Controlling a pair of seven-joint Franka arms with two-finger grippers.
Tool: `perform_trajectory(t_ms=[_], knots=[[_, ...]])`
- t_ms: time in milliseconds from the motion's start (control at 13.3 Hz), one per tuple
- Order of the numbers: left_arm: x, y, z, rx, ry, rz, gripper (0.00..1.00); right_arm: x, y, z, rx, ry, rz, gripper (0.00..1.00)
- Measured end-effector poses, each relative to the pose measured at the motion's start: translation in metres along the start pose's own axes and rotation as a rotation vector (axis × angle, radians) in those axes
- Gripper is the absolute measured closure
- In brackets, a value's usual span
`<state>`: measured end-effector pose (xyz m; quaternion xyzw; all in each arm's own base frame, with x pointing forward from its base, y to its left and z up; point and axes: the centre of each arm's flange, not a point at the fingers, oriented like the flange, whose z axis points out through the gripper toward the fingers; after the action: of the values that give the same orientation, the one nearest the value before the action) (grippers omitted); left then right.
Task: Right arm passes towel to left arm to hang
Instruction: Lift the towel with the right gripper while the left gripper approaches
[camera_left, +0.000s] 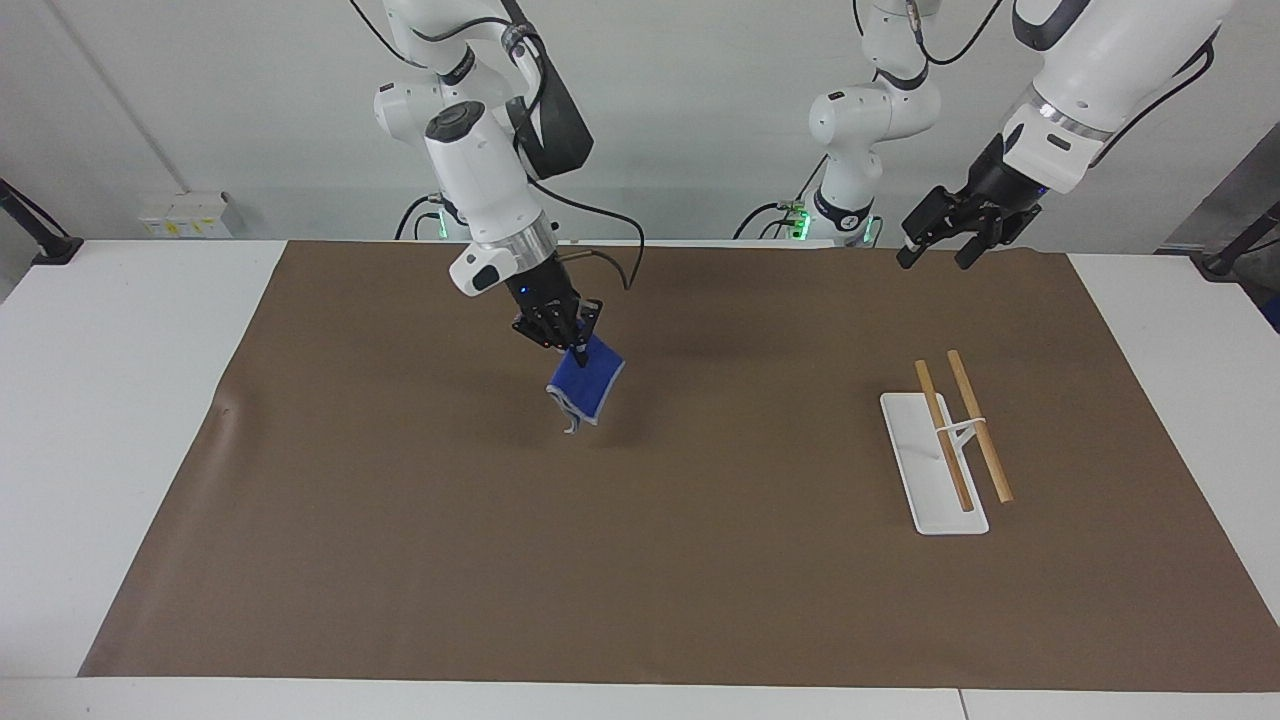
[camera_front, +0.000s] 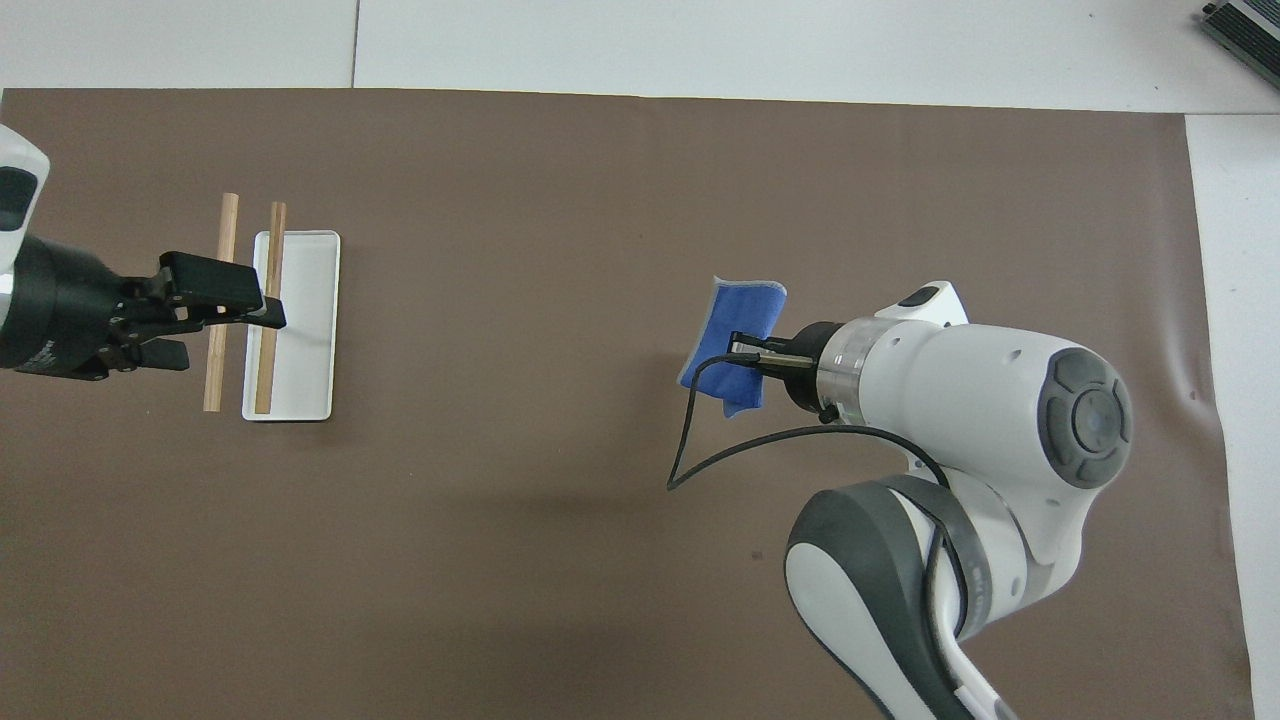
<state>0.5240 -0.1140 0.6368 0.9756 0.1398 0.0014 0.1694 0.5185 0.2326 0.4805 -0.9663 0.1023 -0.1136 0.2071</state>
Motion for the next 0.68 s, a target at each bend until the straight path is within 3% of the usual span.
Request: perform_trajectory(t_ms=[225, 451, 676], knots=[[-0.019, 0.023, 0.031, -0.109, 0.0, -0.128, 0.0, -0.009, -0.028, -0.011, 0.093, -0.015, 0.015, 0.96], [-0.05, 0.025, 0.06, -0.175, -0.025, -0.242, 0.0, -0.014, -0.035, -0.01, 0.12, -0.021, 0.018, 0.96], [-0.081, 0.048, 0.086, -0.224, 0.03, -0.412, 0.0, -0.022, -0.041, -0.004, 0.151, -0.049, 0.044, 0.96]])
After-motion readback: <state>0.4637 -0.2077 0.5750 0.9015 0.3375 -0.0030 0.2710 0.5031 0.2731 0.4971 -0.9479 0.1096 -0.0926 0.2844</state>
